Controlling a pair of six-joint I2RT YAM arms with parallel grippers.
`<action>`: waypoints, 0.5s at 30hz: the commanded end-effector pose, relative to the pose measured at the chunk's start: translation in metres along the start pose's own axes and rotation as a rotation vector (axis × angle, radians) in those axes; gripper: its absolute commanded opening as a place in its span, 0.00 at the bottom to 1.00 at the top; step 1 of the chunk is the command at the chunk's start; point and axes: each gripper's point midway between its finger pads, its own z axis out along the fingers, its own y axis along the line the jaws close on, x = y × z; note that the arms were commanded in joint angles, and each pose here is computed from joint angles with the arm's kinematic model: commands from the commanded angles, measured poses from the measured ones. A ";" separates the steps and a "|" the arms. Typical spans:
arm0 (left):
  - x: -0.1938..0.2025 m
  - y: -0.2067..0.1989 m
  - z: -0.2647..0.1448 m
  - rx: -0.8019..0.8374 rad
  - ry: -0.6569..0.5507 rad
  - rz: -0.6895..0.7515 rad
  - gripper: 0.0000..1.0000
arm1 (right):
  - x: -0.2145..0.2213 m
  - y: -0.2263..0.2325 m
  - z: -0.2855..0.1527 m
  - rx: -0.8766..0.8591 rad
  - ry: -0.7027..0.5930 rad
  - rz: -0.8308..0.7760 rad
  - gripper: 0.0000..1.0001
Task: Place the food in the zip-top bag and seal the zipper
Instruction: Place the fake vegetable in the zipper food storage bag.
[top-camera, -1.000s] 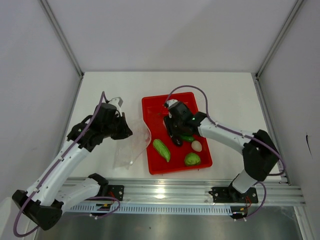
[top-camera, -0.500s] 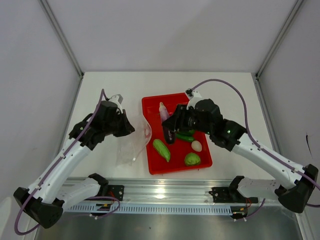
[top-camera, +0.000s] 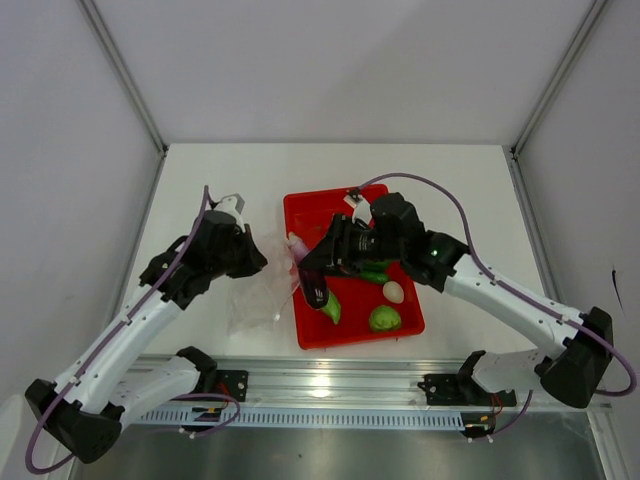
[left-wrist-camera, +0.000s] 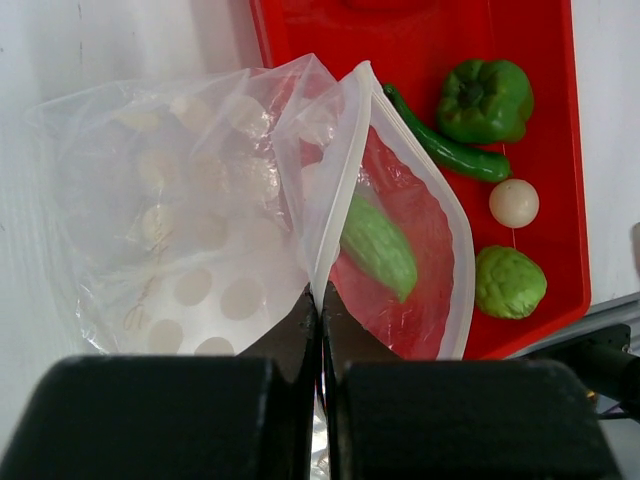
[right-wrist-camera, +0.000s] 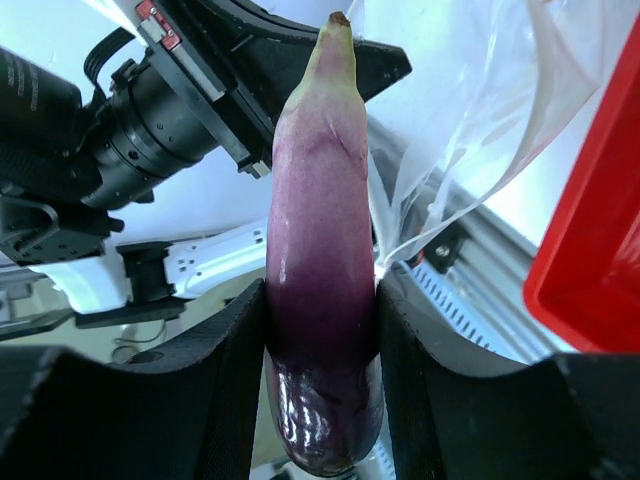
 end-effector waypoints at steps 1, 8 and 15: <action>-0.011 -0.002 -0.003 0.008 -0.076 0.009 0.00 | -0.001 0.040 0.001 -0.116 0.051 0.058 0.22; -0.007 -0.005 -0.003 0.030 -0.072 0.020 0.01 | -0.003 0.034 0.033 -0.055 0.105 0.162 0.23; -0.011 -0.006 -0.010 0.041 -0.106 0.046 0.01 | 0.004 0.006 0.054 0.034 0.156 0.224 0.25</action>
